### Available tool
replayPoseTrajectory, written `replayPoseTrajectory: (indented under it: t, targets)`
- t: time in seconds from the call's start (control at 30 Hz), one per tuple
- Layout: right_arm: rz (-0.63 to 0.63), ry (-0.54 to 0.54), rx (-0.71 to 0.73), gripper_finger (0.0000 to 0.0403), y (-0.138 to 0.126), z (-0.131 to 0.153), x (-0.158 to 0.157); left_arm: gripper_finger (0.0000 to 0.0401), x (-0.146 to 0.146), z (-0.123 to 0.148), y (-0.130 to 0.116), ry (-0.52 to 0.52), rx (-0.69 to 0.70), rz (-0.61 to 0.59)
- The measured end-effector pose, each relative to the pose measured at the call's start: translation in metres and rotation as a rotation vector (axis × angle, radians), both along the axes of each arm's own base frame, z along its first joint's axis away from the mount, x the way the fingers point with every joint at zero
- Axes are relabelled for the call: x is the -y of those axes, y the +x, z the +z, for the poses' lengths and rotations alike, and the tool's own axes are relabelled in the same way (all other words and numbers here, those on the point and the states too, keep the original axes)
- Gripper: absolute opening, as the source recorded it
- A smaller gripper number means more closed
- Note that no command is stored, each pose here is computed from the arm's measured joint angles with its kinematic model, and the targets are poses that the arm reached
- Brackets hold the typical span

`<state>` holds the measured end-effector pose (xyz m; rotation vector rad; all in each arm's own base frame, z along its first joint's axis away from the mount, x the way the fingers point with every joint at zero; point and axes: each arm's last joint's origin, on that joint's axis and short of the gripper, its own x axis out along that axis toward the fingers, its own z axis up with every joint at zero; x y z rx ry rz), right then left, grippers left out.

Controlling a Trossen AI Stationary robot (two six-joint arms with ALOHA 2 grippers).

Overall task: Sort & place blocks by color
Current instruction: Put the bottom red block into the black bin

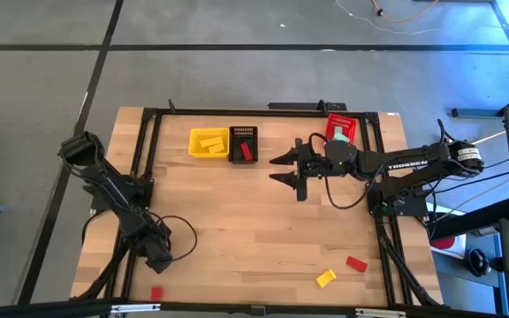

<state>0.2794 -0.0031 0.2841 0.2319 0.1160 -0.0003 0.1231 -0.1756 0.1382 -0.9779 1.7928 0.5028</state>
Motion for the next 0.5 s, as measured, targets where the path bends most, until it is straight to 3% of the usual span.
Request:
replayPoseTrajectory:
  t: [0.13,0.27,0.37,0.5]
  targets:
    - [-0.002,-0.002,0.000,0.0236,0.000,0.000,0.000,0.0203,0.000,0.000,0.001,-0.019,0.005,-0.014]
    - [-0.009,-0.004,0.000,0.0236,0.000,0.000,0.000,0.0202,0.006,0.006,0.007,-0.143,-0.029,0.004]
    - [-0.009,-0.004,0.000,0.0236,0.000,0.000,0.000,0.0200,0.016,0.022,0.016,-0.199,0.013,0.109]
    - [-0.009,-0.004,0.000,0.0236,0.000,0.000,0.000,0.0200,0.024,0.036,0.023,-0.157,0.060,0.302]
